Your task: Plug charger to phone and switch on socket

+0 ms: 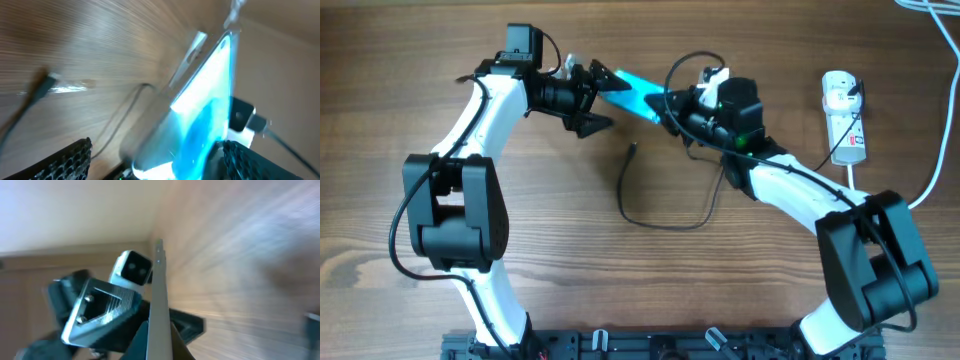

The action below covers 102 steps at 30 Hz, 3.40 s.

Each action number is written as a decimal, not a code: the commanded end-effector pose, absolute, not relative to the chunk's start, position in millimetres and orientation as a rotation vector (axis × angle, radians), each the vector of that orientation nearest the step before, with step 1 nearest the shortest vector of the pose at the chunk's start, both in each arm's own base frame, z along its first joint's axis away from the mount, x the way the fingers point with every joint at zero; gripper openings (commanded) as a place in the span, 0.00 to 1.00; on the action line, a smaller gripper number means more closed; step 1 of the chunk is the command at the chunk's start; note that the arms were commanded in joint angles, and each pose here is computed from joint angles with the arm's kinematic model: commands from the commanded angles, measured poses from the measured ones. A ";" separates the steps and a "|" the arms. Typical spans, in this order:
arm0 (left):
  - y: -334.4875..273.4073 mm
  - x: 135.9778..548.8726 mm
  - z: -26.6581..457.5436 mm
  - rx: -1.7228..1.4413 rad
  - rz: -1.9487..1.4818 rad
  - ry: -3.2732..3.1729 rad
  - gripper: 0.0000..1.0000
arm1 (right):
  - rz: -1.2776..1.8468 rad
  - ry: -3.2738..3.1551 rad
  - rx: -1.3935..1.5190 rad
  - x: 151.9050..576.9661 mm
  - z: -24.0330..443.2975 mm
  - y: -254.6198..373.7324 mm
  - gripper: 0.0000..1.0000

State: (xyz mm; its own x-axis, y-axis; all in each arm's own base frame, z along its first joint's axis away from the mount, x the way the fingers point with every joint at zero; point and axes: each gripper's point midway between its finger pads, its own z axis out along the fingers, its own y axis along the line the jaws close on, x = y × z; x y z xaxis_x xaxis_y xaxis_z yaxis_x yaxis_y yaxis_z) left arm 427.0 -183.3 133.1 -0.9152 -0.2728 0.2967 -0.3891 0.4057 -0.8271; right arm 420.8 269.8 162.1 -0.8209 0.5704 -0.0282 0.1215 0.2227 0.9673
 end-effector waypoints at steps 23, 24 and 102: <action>-225.2 414.0 236.1 -0.073 2.070 -2.414 0.85 | 1.225 1.678 1.150 423.7 228.7 219.7 0.04; -225.1 415.4 235.1 -0.047 2.058 -2.418 0.85 | 1.225 1.682 1.148 426.7 222.5 223.7 0.04; -3.2 451.0 144.4 0.914 1.452 -2.899 0.04 | 0.667 2.582 -0.102 373.2 161.0 277.7 0.83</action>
State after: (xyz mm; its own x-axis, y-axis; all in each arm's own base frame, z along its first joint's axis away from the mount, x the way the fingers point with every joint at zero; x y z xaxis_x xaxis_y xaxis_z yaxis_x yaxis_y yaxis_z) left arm 449.9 -4.1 128.5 -0.8139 -0.5746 0.0863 -0.4176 0.4751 -0.7745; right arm 368.9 261.4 167.8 -0.8661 0.1103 -0.4876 -0.1291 0.8929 0.4313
